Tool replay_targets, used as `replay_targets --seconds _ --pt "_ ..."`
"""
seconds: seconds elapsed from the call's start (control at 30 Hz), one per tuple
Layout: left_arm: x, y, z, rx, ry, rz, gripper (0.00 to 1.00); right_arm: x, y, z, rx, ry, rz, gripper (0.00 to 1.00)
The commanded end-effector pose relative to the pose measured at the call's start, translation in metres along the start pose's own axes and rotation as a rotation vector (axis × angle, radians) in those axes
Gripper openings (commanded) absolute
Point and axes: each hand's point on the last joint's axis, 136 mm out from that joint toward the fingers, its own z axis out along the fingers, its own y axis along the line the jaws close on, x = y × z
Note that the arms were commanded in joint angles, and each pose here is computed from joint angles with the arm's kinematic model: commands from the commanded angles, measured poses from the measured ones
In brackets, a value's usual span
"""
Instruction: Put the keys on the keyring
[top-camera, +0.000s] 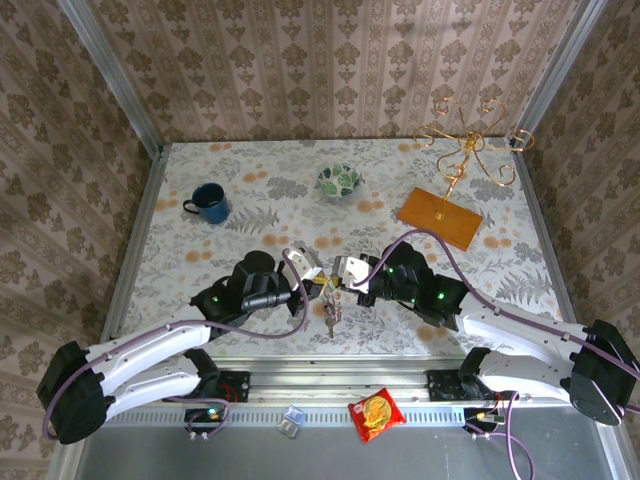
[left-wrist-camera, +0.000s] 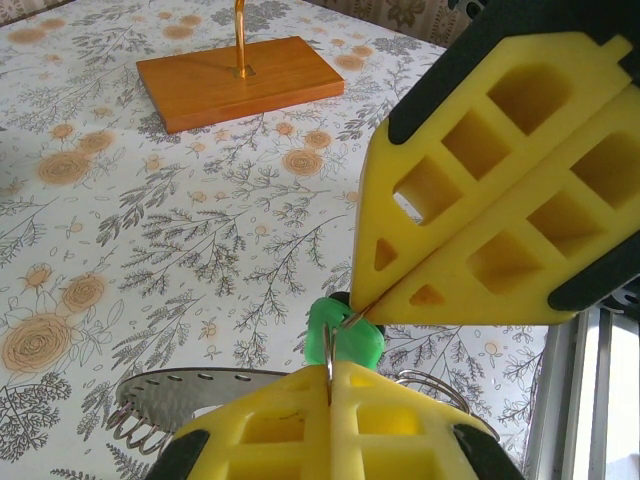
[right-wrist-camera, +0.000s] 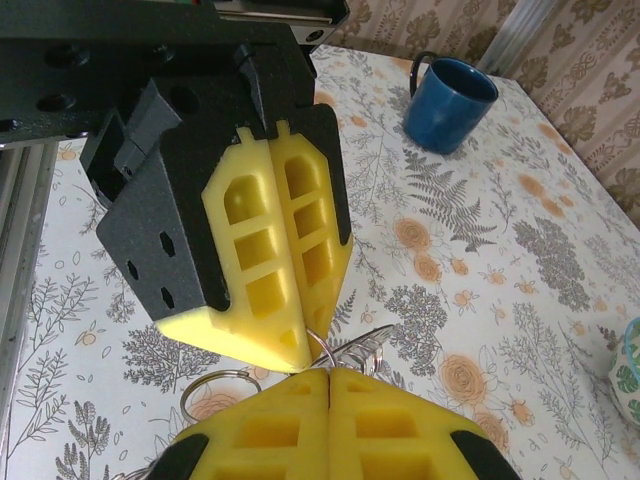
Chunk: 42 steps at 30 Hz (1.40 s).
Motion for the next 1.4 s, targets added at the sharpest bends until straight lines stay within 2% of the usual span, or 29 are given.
replay_targets --seconds 0.0,1.37 --pt "-0.0186 -0.0053 -0.0023 0.022 -0.057 0.001 0.0 -0.0026 -0.0037 0.0001 0.027 -0.012 -0.025 0.0" --pt "-0.0183 -0.0037 -0.0008 0.014 -0.053 -0.005 0.0 -0.0021 0.0004 0.0004 0.011 -0.016 -0.02 0.0"
